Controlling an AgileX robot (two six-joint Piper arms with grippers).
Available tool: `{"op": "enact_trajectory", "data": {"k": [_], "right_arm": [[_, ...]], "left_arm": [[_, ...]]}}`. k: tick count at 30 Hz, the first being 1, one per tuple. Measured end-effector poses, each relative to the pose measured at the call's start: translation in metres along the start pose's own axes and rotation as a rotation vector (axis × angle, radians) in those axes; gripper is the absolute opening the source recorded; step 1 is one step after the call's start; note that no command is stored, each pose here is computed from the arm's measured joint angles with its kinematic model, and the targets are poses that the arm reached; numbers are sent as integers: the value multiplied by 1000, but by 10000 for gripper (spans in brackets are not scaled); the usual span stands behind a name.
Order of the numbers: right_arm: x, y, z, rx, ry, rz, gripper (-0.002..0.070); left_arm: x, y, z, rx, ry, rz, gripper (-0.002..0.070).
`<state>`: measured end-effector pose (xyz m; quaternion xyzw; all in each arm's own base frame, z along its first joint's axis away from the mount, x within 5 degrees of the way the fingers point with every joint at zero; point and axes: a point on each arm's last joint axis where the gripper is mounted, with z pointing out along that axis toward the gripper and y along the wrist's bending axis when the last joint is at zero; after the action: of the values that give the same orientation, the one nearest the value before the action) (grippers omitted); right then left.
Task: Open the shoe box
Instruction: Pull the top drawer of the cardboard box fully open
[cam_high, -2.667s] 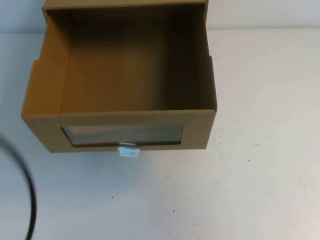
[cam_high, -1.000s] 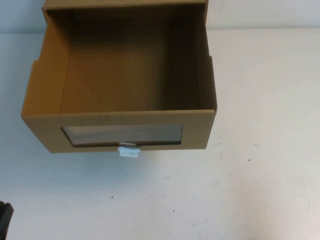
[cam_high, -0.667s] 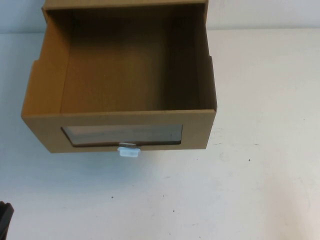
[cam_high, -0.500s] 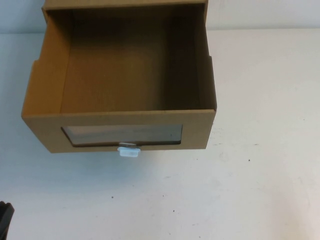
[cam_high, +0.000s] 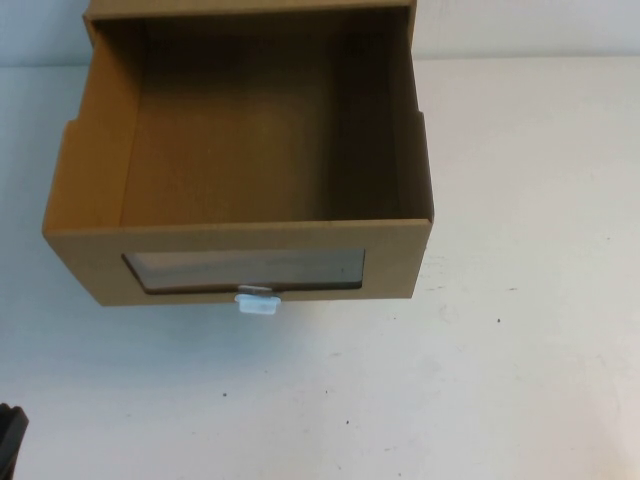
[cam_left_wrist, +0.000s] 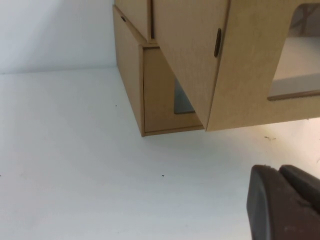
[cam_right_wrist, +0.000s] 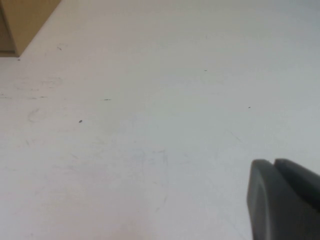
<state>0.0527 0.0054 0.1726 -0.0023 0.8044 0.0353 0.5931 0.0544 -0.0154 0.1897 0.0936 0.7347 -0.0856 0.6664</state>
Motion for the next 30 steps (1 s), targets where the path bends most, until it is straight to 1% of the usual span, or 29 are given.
{"op": "enact_trajectory", "data": {"k": [15, 19, 21, 24, 27, 30], "right_arm": [[0, 0, 0, 0, 4, 0, -13], [0, 0, 0, 0, 4, 0, -13], [0, 0, 0, -1, 4, 1, -14], [0, 0, 0, -1, 2, 1, -14], [0, 0, 0, -2, 4, 3, -14], [0, 0, 0, -2, 4, 3, -13]], "left_arm": [[0, 0, 0, 0, 0, 0, -5], [-1, 1, 0, -10, -5, 62, -5], [-2, 3, 0, -38, -20, 64, -5], [-2, 8, -1, -115, -23, 56, -5], [3, 11, -1, -167, 33, 34, -5], [11, 12, -2, -180, 123, 30, -5]]}}
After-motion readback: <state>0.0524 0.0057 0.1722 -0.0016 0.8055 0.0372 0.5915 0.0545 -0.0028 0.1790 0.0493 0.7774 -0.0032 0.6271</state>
